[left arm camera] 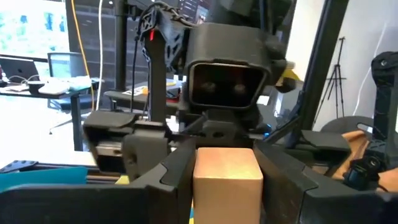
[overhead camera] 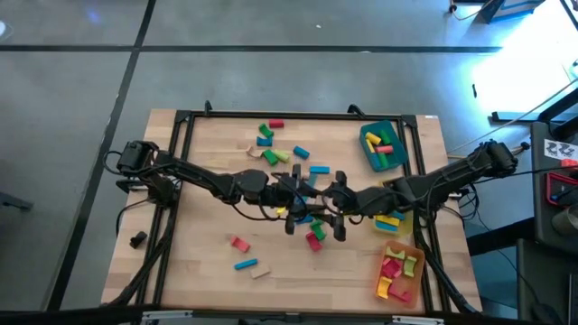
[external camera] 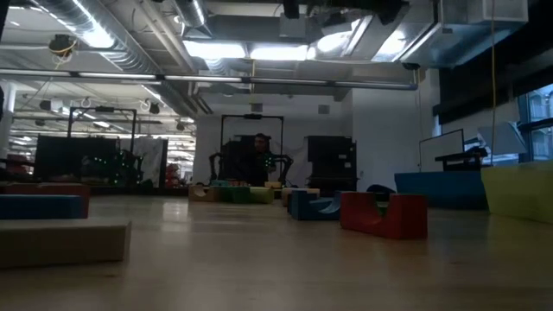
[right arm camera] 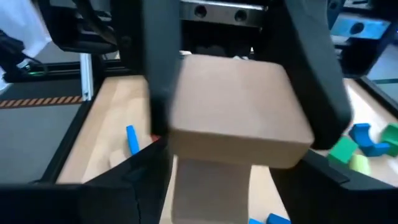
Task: Sort blocks by size
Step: Put the brown arch block into the orange bin
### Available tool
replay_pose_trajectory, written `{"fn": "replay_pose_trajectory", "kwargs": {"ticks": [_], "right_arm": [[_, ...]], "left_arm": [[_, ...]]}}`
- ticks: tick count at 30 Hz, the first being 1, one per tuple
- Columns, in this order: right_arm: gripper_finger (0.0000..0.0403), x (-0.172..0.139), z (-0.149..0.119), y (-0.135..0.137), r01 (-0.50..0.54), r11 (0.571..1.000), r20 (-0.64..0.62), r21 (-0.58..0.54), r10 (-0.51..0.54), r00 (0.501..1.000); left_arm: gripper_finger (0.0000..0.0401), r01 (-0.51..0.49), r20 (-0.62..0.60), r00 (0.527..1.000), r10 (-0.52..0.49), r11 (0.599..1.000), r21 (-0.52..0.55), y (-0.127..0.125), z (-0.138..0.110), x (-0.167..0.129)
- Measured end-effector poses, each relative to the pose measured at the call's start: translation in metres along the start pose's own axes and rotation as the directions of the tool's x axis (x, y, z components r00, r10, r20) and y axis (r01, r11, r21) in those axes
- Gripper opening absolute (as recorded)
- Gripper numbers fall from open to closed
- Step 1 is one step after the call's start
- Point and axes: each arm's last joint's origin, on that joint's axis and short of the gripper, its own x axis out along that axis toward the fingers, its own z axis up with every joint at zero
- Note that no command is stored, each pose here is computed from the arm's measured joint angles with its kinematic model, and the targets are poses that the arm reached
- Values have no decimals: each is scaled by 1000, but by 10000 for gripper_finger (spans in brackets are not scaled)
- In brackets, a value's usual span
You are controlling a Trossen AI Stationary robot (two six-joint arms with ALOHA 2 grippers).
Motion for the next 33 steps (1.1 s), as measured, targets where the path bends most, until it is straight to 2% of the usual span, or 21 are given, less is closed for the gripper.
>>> {"fn": "replay_pose_trajectory", "kwargs": {"ticks": [3, 7, 8, 12, 19, 23, 25, 27, 30, 33], "right_arm": [[213, 0, 0, 0, -29, 1000, -9, 0, 29, 1000], [142, 0, -1, 2, -61, 998, -18, 1, 61, 998], [137, 0, -1, 2, -76, 997, -21, 0, 76, 997], [137, 0, -3, 3, -119, 993, -45, -2, 119, 992], [137, -2, -9, 2, -120, 993, -118, -6, 118, 986], [137, -8, -18, 0, -158, 985, -239, 75, 172, 956], [137, -14, -25, 0, -202, 967, -337, 156, 244, 909], [137, -19, -33, 1, -244, 929, -437, 278, 348, 829], [137, -31, -47, 3, -221, 845, -596, 486, 506, 623], [137, -48, -64, 11, -95, 816, -725, 570, 554, 410]], "left_arm": [[130, 0, -5, 1000, 0, 1000, 1, 0, -1, 0], [139, 1, -8, 1000, -1, 1000, 6, 0, -1, 0], [142, 1, -12, 1000, -1, 1000, 20, 0, -1, 0], [159, 7, -40, 999, -5, 998, 60, 0, -4, 0], [193, 5, -105, 994, 0, 999, 44, 0, -10, -1], [204, 5, -157, 988, 2, 999, 46, -1, -7, -6], [207, 2, -202, 979, 8, 999, 46, 0, -5, -10], [207, -3, -259, 966, 15, 999, 46, 0, -4, -15], [207, -6, -336, 942, 24, 999, 54, 1, -9, -19], [208, -8, -375, 927, 24, 999, 44, 0, -12, -21]]}}
